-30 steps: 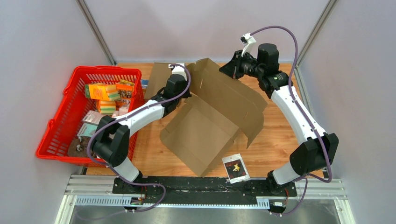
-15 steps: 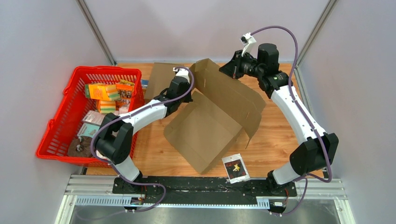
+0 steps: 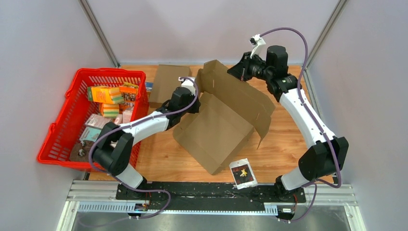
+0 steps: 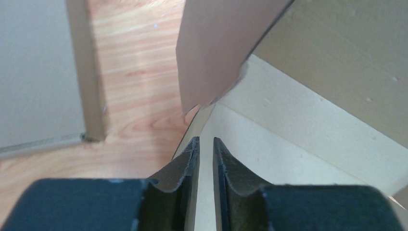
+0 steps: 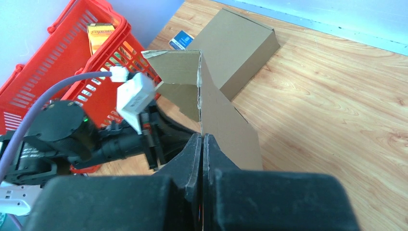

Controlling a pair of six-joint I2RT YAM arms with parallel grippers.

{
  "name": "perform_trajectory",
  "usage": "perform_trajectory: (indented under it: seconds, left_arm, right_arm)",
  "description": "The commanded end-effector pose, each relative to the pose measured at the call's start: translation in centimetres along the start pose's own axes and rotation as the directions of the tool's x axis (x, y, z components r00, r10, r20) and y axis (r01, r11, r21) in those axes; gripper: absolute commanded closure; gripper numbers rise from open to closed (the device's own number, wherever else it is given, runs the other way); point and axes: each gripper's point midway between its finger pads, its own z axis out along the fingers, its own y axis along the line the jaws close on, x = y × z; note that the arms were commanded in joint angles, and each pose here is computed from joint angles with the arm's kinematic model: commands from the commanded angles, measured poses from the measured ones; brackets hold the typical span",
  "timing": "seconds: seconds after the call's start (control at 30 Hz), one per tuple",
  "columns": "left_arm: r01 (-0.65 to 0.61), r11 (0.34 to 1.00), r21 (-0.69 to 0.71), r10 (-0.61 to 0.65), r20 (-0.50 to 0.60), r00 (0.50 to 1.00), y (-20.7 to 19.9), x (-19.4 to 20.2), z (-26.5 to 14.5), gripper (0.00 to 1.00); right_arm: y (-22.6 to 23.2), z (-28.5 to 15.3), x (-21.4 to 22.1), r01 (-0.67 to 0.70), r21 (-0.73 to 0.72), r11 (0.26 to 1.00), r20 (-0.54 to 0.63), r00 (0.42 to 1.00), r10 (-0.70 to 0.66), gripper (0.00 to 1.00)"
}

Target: Fold the paper box

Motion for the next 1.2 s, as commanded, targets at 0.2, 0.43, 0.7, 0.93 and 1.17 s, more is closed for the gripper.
perform_trajectory:
  seconds: [0.2, 0.43, 0.7, 0.93, 1.17]
  left_arm:
    - [0.203, 0.979, -0.02, -0.188, 0.3, 0.935, 2.4, -5.6, -7.5, 0.67]
    - [0.287, 0.949, -0.131, -0.276, 0.095, 0.956, 5.6, -6.5, -4.5, 0.85]
    - [0.308, 0.951, -0.015, -0.307, -0.159, 0.938, 3.1, -4.2, -0.7, 0.9]
    - [0.369, 0.924, 0.101, -0.343, -0.207, 0.916, 0.8, -3.9, -0.3, 0.91]
    - [0.388, 0.882, 0.268, -0.356, -0.159, 0.921, -2.3, -4.7, -0.5, 0.92]
  right_arm:
    - [0.8, -2.6, -4.7, -0.029, -0.019, 0.999, 0.123, 0.992, 0.031, 1.0]
    - [1.3, -3.4, -5.0, -0.017, -0.081, 0.997, 0.137, 0.99, 0.028, 1.0]
    - [1.6, -3.8, -6.0, -0.007, -0.092, 0.996, 0.163, 0.986, 0.022, 1.0]
    - [1.8, -3.7, -6.0, -0.01, -0.096, 0.995, 0.167, 0.986, 0.026, 1.0]
    - [1.9, -3.4, -5.3, -0.039, -0.127, 0.991, 0.16, 0.985, 0.059, 1.0]
